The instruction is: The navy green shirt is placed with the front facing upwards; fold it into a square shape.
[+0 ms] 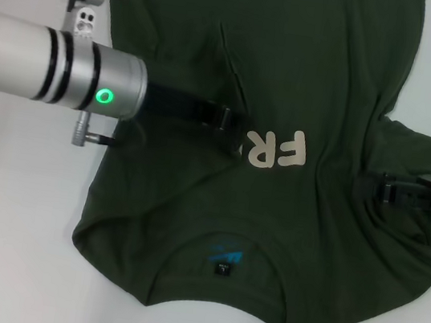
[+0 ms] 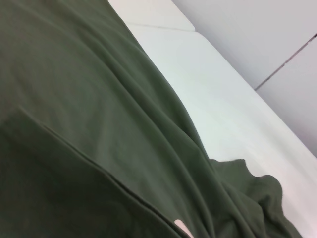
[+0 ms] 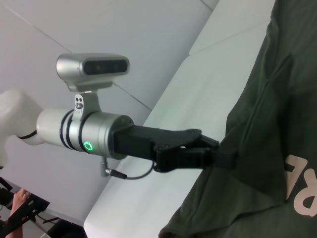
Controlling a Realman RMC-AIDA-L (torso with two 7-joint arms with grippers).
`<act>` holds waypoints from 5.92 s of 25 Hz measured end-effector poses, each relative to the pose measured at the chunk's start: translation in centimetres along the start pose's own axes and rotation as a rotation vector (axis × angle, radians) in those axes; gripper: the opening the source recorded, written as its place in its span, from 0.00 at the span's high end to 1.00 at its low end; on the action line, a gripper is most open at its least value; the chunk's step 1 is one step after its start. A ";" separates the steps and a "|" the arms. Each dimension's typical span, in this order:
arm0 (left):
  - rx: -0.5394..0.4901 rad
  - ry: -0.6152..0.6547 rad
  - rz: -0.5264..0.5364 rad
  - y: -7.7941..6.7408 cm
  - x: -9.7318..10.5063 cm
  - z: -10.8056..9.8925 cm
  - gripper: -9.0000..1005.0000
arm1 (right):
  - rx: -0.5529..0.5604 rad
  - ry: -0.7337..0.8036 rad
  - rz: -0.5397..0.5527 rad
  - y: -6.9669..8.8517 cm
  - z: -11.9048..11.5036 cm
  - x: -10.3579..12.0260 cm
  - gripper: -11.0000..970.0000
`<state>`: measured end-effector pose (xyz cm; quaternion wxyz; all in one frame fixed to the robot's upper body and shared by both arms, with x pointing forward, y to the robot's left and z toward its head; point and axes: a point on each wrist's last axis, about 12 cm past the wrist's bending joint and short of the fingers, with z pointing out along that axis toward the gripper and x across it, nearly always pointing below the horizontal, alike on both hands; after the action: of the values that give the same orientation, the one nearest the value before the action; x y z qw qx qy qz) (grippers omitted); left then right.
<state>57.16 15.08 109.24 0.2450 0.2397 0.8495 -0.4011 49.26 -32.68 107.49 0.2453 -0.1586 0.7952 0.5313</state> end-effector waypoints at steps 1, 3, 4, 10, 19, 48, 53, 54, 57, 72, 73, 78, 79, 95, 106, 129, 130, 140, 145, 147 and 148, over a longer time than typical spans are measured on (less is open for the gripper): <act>0.002 0.002 -0.012 0.0 0.1 0.4 0.98 | 0.000 0.000 0.001 0.0 0.0 0.0 0.06; 0.000 0.000 -0.031 0.1 0.1 1.0 0.98 | 0.000 0.002 0.001 0.0 0.0 0.0 0.06; -0.003 -0.001 -0.041 0.2 0.1 1.3 0.98 | 0.000 0.002 0.002 0.0 0.0 0.0 0.06; -0.024 -0.024 -0.097 0.6 -0.1 2.7 0.98 | 0.001 0.001 0.005 0.0 0.1 0.2 0.06; 0.001 -0.077 -0.199 0.9 -0.7 2.4 0.95 | 0.002 0.000 0.002 0.0 0.2 0.2 0.06; 0.173 -0.297 0.206 4.0 9.3 -14.0 0.30 | 0.010 -0.093 -0.041 -0.1 -0.3 0.0 0.06; 0.180 -0.289 0.201 3.7 11.0 -13.4 0.30 | 0.057 -0.094 -0.030 -0.4 -2.0 1.0 0.06; 0.188 -0.285 0.186 3.7 11.2 -13.4 0.30 | 0.062 -0.091 -0.011 -0.5 -2.5 1.2 0.06; 0.211 -0.282 0.152 3.5 11.3 -13.4 0.30 | 0.061 -0.071 0.089 -0.2 -4.0 1.4 0.06; 0.254 -0.315 0.151 2.8 10.4 -12.7 0.30 | 0.388 -0.038 0.423 -1.3 -11.6 -1.5 0.06; 0.253 -0.318 0.149 2.8 10.4 -12.7 0.30 | 0.405 -0.035 0.428 -1.4 -11.6 -1.7 0.06; 0.247 -0.336 0.144 2.9 10.4 -13.0 0.30 | 0.463 -0.045 0.434 -2.2 -11.2 -2.5 0.06; 0.247 -0.338 0.143 2.9 10.4 -13.0 0.30 | 0.468 -0.047 0.434 -2.4 -10.9 -2.7 0.06; 0.235 -0.359 0.138 3.0 10.3 -12.9 0.30 | 0.507 -0.059 0.452 -3.9 -8.1 -2.7 0.06; 0.237 -0.356 0.139 2.9 10.4 -12.7 0.30 | 0.507 -0.065 0.450 -4.3 -6.9 -3.4 0.06; 0.232 -0.356 0.135 3.0 10.5 -12.6 0.30 | 0.479 -0.052 0.455 -4.5 -4.9 -3.7 0.15; 0.231 -0.356 0.132 3.0 10.5 -12.6 0.30 | 0.477 -0.051 0.460 -4.5 -4.9 -3.6 0.15; 0.238 -0.354 0.134 2.9 10.4 -12.6 0.30 | 0.466 -0.023 0.465 -4.2 -5.1 -3.4 0.22; 0.235 -0.354 0.132 2.9 10.4 -12.6 0.30 | 0.469 -0.020 0.468 -4.2 -5.2 -3.4 0.49; 0.235 -0.353 0.133 2.9 10.4 -12.5 0.30 | 0.470 -0.019 0.470 -4.2 -5.1 -3.4 0.57; 0.236 -0.353 0.134 2.9 10.3 -12.5 0.30 | 0.471 -0.018 0.470 -4.3 -5.1 -3.4 0.61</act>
<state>48.20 28.91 108.29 0.3860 0.2487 0.7228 -0.5164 53.14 -39.08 107.75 0.1529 0.0952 0.9088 0.3764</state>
